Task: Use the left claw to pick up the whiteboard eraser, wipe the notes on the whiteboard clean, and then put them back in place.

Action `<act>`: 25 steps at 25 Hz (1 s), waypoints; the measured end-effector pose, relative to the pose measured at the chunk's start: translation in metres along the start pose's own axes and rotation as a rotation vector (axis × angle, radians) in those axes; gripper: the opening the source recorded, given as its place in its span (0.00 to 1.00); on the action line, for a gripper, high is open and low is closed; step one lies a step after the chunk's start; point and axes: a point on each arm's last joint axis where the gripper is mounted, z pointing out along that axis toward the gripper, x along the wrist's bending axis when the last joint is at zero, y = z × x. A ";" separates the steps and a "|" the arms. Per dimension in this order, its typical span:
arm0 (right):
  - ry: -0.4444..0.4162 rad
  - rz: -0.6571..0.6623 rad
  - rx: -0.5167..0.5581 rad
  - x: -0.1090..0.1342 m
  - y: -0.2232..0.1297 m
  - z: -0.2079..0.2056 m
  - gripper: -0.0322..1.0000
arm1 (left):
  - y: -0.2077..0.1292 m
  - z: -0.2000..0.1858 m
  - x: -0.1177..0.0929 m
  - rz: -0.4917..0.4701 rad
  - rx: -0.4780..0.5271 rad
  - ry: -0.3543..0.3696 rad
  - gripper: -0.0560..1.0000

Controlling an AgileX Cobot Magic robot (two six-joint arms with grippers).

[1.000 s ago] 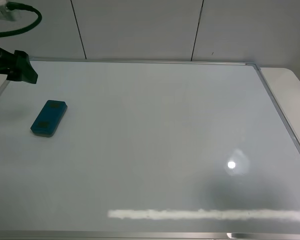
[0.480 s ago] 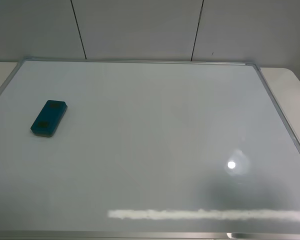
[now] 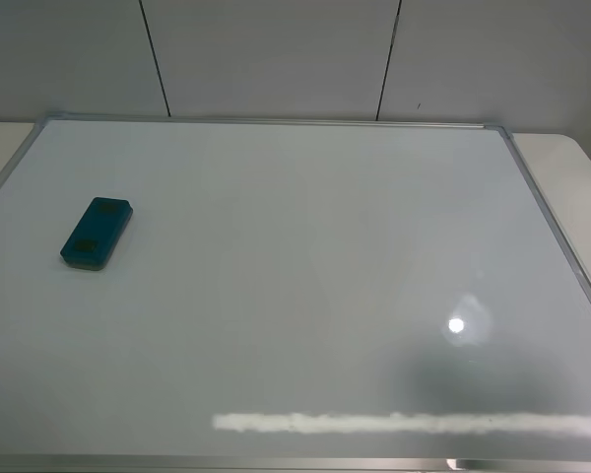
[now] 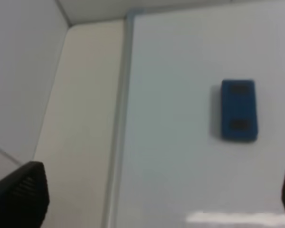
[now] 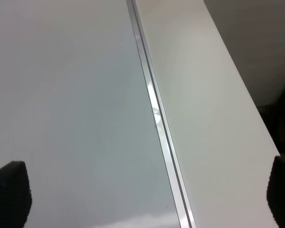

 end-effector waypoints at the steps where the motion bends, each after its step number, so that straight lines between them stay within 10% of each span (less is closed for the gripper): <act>1: 0.000 0.000 0.000 0.000 0.000 0.000 0.99 | -0.002 -0.002 0.001 -0.007 -0.003 0.003 0.99; 25: 0.000 0.000 0.000 0.000 0.000 0.000 0.99 | -0.072 0.002 -0.014 -0.123 -0.060 -0.083 0.99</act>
